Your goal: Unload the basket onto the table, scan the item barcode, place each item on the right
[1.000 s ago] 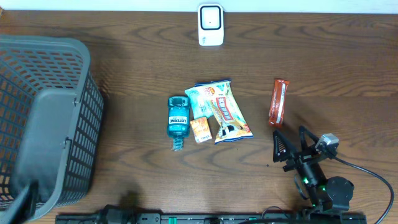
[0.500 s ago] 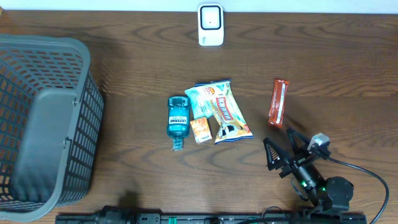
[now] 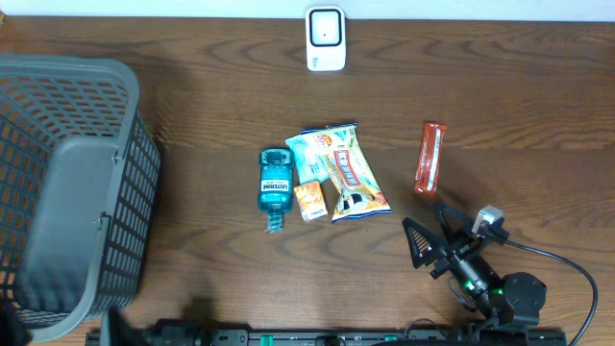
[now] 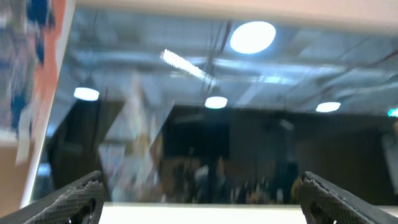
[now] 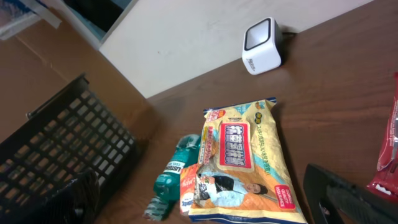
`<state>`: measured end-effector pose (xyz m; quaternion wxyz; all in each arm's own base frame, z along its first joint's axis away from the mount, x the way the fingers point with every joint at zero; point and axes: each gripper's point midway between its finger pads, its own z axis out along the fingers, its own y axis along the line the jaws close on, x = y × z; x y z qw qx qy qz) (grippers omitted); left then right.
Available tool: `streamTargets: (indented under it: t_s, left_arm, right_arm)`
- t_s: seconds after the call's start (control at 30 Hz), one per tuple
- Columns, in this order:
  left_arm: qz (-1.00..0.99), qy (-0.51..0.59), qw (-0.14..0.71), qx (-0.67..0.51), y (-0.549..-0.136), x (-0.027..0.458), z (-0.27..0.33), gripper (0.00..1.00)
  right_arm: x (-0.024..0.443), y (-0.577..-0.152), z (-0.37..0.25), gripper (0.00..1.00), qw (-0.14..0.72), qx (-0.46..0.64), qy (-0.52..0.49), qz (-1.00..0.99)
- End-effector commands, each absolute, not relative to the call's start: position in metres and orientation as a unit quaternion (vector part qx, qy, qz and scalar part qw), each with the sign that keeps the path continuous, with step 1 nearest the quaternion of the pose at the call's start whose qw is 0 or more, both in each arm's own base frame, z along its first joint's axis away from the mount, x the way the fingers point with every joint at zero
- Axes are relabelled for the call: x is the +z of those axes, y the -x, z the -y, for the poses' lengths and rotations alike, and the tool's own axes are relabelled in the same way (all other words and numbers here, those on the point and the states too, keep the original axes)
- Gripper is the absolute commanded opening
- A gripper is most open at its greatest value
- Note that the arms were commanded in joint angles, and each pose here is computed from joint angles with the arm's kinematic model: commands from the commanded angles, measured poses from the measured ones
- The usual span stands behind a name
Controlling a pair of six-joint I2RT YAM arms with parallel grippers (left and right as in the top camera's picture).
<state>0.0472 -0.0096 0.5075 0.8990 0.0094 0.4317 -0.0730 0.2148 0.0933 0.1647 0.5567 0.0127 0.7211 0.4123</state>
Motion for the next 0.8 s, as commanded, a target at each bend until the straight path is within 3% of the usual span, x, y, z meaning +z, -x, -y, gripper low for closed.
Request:
streamTargets:
  t_s: [0.0,0.37,0.6,0.77]
  left_arm:
    - [-0.492,0.017,0.867,-0.075,-0.097,0.477,0.005,0.98]
    - [-0.633,-0.003,0.766,-0.110,-0.199,0.343,0.026,0.98]
    - [-0.689,-0.059,0.705,-0.157,-0.223,0.263,0.054,0.98]
    - [-0.703,-0.068,0.688,-0.168,-0.231,0.232,0.060,0.98]
  right_arm:
    - [0.163,-0.212,-0.098,0.99,0.550,0.419,0.000,-0.722]
    - [0.163,-0.211,-0.099,0.99,0.558,0.409,0.019,-0.722]
    - [0.163,-0.216,-0.093,0.99,0.569,0.393,0.006,-0.722]
    - [0.167,-0.219,-0.088,0.99,0.574,0.380,-0.006,-0.725]
